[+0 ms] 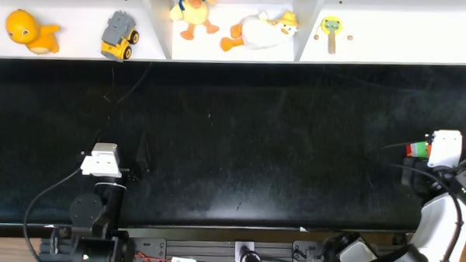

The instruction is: Store Toys

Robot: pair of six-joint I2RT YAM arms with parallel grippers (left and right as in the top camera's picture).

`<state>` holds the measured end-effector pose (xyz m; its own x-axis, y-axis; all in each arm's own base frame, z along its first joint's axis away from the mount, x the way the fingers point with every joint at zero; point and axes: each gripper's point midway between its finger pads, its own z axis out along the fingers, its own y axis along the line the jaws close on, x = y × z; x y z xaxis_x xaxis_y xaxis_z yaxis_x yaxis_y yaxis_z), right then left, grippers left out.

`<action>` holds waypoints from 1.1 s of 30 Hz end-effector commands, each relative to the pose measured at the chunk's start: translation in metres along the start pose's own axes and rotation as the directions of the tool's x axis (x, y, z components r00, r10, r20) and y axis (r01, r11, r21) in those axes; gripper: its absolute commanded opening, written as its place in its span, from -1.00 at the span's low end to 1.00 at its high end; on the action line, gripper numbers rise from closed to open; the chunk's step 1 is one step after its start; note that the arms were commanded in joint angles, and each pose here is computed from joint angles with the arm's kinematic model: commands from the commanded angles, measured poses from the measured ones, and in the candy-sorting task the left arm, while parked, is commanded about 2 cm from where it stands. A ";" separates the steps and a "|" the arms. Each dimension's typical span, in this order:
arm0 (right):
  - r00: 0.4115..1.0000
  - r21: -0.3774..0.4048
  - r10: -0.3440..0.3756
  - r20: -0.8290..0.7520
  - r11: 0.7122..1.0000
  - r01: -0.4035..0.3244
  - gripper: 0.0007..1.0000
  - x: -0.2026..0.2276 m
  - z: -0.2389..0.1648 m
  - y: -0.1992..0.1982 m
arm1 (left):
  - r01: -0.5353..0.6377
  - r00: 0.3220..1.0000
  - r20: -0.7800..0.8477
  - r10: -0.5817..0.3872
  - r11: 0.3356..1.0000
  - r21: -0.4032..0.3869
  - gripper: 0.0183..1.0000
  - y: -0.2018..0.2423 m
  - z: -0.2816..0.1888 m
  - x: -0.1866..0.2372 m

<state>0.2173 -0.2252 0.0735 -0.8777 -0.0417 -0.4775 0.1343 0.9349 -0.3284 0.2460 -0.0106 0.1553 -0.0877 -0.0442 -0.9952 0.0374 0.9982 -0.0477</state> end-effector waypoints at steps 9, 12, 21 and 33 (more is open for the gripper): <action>0.990 -0.183 0.113 0.085 0.978 -0.096 1.00 -0.011 0.020 0.024 | -0.022 1.000 0.007 0.022 1.000 -0.001 1.00 0.000 0.000 -0.001; 0.986 -0.176 0.125 0.109 0.979 -0.105 1.00 -0.017 0.022 0.021 | -0.022 1.000 0.007 0.022 1.000 -0.001 0.99 0.000 0.000 -0.001; 0.983 -0.173 0.144 0.113 0.977 -0.123 0.99 -0.018 0.026 0.018 | -0.022 1.000 0.007 0.022 1.000 0.000 1.00 0.000 0.000 -0.001; 0.982 -0.188 0.161 0.097 0.972 -0.140 0.76 -0.015 0.038 0.021 | -0.022 1.000 0.007 0.022 1.000 -0.001 1.00 0.000 0.000 -0.001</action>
<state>0.2478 -0.2194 0.0419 -0.8054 0.0715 -0.5884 0.1674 0.9797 -0.1101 0.2460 -0.0106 0.1553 -0.0877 -0.0442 -0.9952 0.0374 0.9982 -0.0477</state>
